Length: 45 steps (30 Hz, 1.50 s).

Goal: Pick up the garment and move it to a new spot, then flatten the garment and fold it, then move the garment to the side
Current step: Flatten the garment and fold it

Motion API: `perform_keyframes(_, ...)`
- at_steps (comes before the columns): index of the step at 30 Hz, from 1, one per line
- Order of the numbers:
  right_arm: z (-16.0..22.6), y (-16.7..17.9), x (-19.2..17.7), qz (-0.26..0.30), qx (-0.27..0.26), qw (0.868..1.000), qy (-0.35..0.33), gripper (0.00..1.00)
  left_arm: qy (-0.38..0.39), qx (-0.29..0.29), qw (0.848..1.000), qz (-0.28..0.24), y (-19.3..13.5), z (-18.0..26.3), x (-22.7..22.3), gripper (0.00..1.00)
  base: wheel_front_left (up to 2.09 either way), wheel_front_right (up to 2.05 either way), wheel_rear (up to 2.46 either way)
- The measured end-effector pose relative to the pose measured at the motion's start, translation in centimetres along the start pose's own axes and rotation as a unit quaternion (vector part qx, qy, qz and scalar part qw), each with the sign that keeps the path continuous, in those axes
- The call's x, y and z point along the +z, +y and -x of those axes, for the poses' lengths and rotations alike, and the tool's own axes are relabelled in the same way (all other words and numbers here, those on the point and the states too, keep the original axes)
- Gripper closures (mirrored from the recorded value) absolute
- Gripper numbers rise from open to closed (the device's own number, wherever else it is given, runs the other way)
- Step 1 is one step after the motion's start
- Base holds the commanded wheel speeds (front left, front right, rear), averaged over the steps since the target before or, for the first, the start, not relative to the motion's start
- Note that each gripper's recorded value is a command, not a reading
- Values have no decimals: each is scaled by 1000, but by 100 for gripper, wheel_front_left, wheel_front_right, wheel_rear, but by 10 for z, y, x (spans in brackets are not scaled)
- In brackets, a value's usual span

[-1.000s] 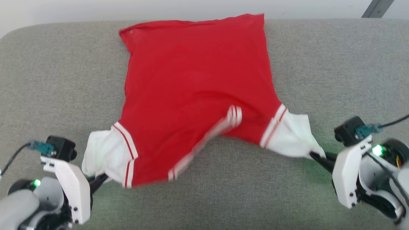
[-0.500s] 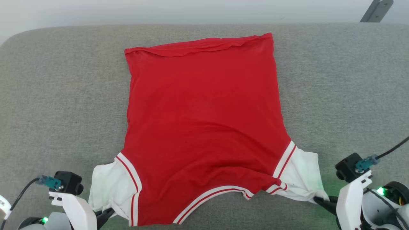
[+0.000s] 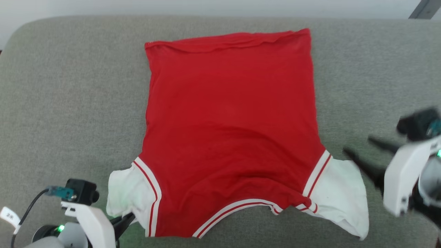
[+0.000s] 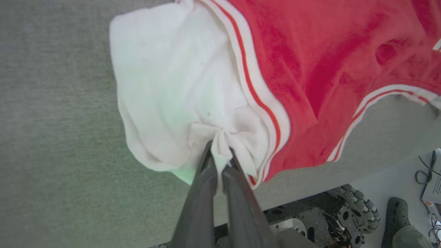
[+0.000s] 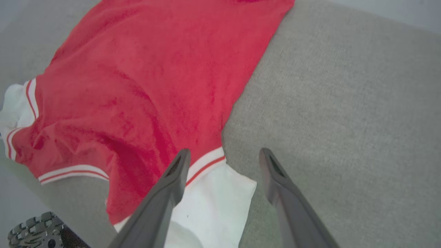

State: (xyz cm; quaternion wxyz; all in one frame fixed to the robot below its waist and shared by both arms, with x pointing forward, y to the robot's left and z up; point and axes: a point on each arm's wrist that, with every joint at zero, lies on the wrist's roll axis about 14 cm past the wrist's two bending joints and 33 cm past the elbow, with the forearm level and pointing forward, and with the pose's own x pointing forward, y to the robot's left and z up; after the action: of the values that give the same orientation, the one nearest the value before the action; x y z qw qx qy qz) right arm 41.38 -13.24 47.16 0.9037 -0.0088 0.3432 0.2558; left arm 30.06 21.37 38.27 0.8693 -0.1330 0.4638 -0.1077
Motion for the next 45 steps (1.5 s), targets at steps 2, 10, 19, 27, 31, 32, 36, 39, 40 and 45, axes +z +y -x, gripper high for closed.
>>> perform_keyframes(2, -6, -4, 21, 6, -13, 1000, -26, 0, -3, -6, 1000, -1, -3, -4, 4, 100, 0, 0, 0)
perform_keyframes(10, -63, -37, 89, -23, -58, 993, -100, 0, -6, -18, 1000, -6, -6, -22, 15, 100, 0, 0, 0)
perform_keyframes(19, -151, -61, 107, -47, -77, 995, -48, 0, 3, -29, 1000, -11, -5, -40, 20, 100, 0, 0, 0)
perform_keyframes(27, -213, -75, 94, -71, -90, 992, 46, 0, 9, -33, 999, -1, 0, -49, 16, 100, 0, 0, 0)
perform_keyframes(31, -235, -77, 84, -89, -91, 987, 93, 0, 10, -32, 999, 8, 3, -52, 14, 100, 0, 0, 0)
perform_keyframes(32, -240, -74, 83, -93, -87, 986, 104, 0, 10, -31, 999, 10, 4, -52, 13, 100, 0, 0, 0)
perform_keyframes(36, -256, -66, 72, -107, -74, 980, 153, 0, 10, -27, 999, 21, 10, -53, 10, 100, 0, 0, 0)
perform_keyframes(39, -262, -64, 66, -85, -78, 975, 187, 100, 10, -25, 999, 27, 13, -55, 8, 100, 0, 0, 0)
perform_keyframes(40, -262, -65, 65, -81, -80, 975, 190, 100, 10, -25, 999, 29, 13, -55, 8, 100, 0, 0, 0)
perform_keyframes(45, -257, -68, 67, -69, -89, 978, 178, 100, 4, -27, 999, 29, 14, -58, 10, 100, 0, 0, 0)
